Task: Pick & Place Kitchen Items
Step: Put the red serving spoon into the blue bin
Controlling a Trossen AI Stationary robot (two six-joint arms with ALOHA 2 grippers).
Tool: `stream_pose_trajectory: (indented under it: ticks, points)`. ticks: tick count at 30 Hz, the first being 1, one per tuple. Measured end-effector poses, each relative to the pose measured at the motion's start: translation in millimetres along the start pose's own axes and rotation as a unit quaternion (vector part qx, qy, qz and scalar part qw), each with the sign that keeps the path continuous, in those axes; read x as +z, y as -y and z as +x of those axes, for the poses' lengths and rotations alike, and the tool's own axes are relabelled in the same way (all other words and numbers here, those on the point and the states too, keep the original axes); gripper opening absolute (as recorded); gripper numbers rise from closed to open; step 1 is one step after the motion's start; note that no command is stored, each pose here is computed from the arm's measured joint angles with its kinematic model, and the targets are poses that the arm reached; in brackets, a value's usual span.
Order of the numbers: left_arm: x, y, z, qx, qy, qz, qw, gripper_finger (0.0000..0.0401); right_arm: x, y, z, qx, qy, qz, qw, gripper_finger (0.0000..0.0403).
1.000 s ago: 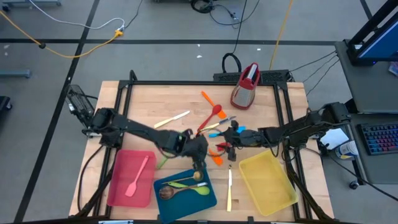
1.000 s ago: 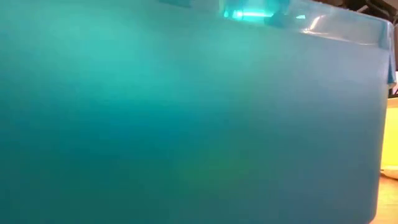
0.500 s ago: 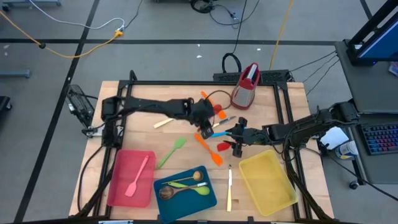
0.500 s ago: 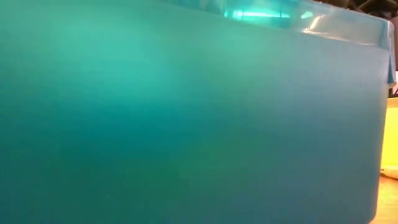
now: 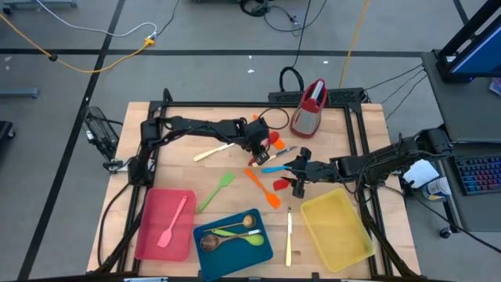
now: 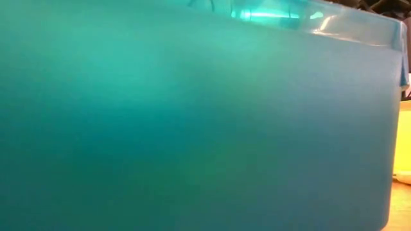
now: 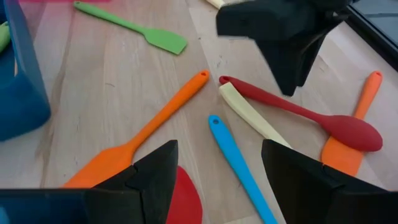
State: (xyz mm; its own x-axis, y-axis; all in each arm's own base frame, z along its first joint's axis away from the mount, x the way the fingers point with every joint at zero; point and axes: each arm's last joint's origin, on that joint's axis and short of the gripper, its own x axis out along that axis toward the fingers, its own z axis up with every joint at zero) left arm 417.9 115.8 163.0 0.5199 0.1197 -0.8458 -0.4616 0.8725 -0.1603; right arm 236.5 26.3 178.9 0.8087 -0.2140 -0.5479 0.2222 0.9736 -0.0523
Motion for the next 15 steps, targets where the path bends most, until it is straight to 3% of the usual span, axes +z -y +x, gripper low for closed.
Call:
stream_pose_trajectory:
  ticks: [15]
  points:
    - [-6, -7, 27, 0.029, -0.003, -0.008, 1.000, 0.0124, 2, 0, 0, 0.002, 0.008, 0.003, 1.000, 0.0224]
